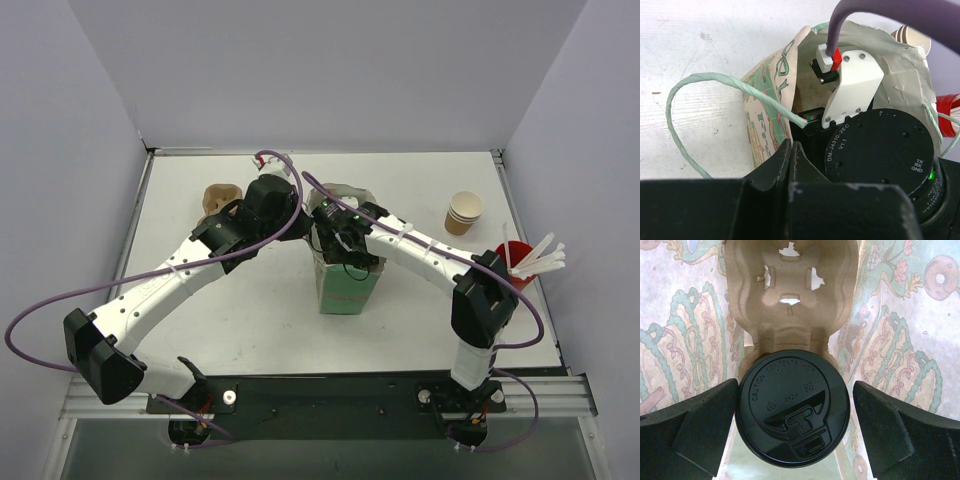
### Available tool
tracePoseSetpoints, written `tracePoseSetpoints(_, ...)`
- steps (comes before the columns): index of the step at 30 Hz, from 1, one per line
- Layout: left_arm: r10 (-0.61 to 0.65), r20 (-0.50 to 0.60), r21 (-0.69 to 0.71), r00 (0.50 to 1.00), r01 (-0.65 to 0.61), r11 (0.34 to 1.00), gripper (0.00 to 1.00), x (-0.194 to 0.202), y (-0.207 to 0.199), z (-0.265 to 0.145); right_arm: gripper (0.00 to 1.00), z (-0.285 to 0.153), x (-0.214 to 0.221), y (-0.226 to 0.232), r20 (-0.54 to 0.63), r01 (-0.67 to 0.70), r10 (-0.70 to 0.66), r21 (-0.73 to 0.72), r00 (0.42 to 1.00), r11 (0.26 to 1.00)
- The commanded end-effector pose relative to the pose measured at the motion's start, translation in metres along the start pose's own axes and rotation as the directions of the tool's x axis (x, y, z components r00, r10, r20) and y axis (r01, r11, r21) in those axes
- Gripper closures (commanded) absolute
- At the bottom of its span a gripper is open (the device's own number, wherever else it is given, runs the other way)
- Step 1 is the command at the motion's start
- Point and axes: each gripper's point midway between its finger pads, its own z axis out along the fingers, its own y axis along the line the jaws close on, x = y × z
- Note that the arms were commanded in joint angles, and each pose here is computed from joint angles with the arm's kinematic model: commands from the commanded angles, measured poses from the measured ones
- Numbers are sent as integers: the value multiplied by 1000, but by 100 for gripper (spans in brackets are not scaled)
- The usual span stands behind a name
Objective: Pack the takeout coffee
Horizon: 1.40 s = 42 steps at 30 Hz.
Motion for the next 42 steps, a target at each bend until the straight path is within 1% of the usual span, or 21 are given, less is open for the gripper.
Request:
tracePoseSetpoints(1,-19,86,8,996,18,1000,100,-23,-2,-1,8,-16,4,-10,5,24,-24,17,1000,1000)
tracePoseSetpoints(16,-23,99,-6,995,24,1000,100,-22,4,-5,8,-33,-8,-8,37,5,-3,-36,999,999)
tracePoseSetpoints(22,-22,101,2,995,22,1000,100,-24,1,-6,8,-40,-13,1,34,3,-1,-79,999,997)
tracePoseSetpoints(23,-20,100,1,995,20,1000,100,-24,2,-6,8,-36,-9,-1,5,15,-15,-57,1000,998)
tracePoseSetpoints(24,-23,101,2,995,23,1000,100,-25,2,-6,8,-43,-15,1,31,30,-29,-45,999,999)
tracePoseSetpoints(25,-23,101,2,995,23,1000,100,-24,1,-5,8,-43,-15,0,33,41,-40,-34,999,999)
tracePoseSetpoints(42,-32,99,-11,995,33,999,100,-23,8,-8,8,-42,-16,2,22,47,-46,-47,999,998)
